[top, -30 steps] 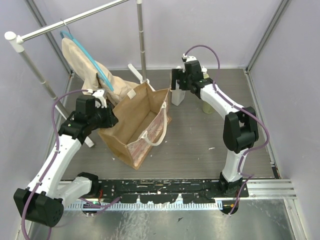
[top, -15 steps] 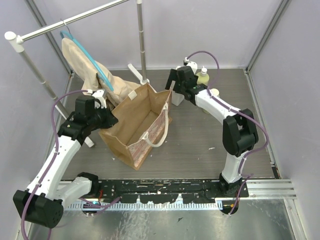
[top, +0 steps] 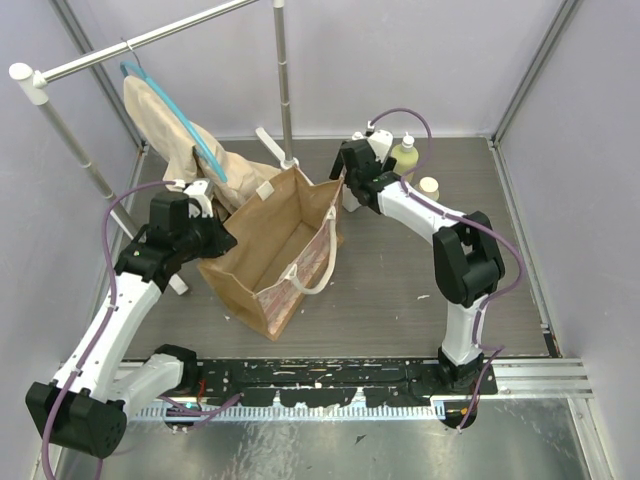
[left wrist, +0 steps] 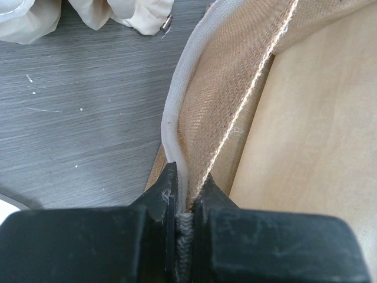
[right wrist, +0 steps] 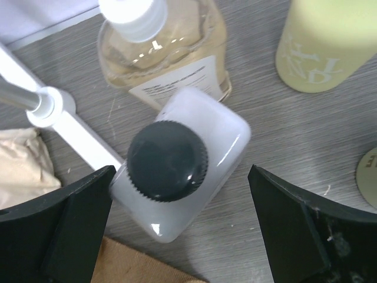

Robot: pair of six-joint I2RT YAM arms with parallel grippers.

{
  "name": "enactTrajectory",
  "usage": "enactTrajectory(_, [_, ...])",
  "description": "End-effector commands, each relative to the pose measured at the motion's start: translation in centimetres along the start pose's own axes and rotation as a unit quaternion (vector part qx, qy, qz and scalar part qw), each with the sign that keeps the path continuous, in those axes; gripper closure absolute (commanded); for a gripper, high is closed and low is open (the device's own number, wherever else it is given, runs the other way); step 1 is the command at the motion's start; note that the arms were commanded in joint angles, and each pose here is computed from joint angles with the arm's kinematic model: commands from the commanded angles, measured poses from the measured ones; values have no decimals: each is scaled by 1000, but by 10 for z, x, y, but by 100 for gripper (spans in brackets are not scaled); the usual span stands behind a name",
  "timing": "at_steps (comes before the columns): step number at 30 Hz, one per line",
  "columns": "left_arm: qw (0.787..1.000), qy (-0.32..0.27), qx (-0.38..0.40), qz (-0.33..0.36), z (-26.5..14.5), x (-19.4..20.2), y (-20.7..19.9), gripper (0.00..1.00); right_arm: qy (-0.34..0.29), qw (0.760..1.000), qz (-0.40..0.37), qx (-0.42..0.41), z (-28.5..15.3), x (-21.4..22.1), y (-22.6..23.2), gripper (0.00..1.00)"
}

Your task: Place the personal care products into the canvas bag

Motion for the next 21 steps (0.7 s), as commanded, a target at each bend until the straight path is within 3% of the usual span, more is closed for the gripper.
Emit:
enactTrajectory(1, [1000,2,20,-4,0,5,-3,100,-59,996,44,41,3,-27,-1,0])
enactTrajectory(5, [1000,0,20,-2,1,4,-3,100,-66,996,51,40,5,-29,1,5])
enactTrajectory(9, [1000,1,20,-2,1,4,-3,100,-70,996,44,34,2,-30,1,26])
enactTrajectory(12, [1000,0,21,-2,0,5,-3,100,-63,998,25,18,-2,-27,3,28])
enactTrajectory(16, [1000,0,21,-4,-1,7,-2,100,-42,999,-17,-3,-9,-19,3,42])
enactTrajectory(21, [1000,1,20,-5,-4,8,-2,100,-18,996,-84,5,-15,-7,-10,41])
Point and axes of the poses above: each gripper's point midway between its finger pads, its own z axis out along the fingers, its own y axis along the line the jaws close on, x = y × z, the point moved 7 cm from there along -z, back along the fingers, and after that the axes turned 13 degrees about -z, right-handed, at the moved point
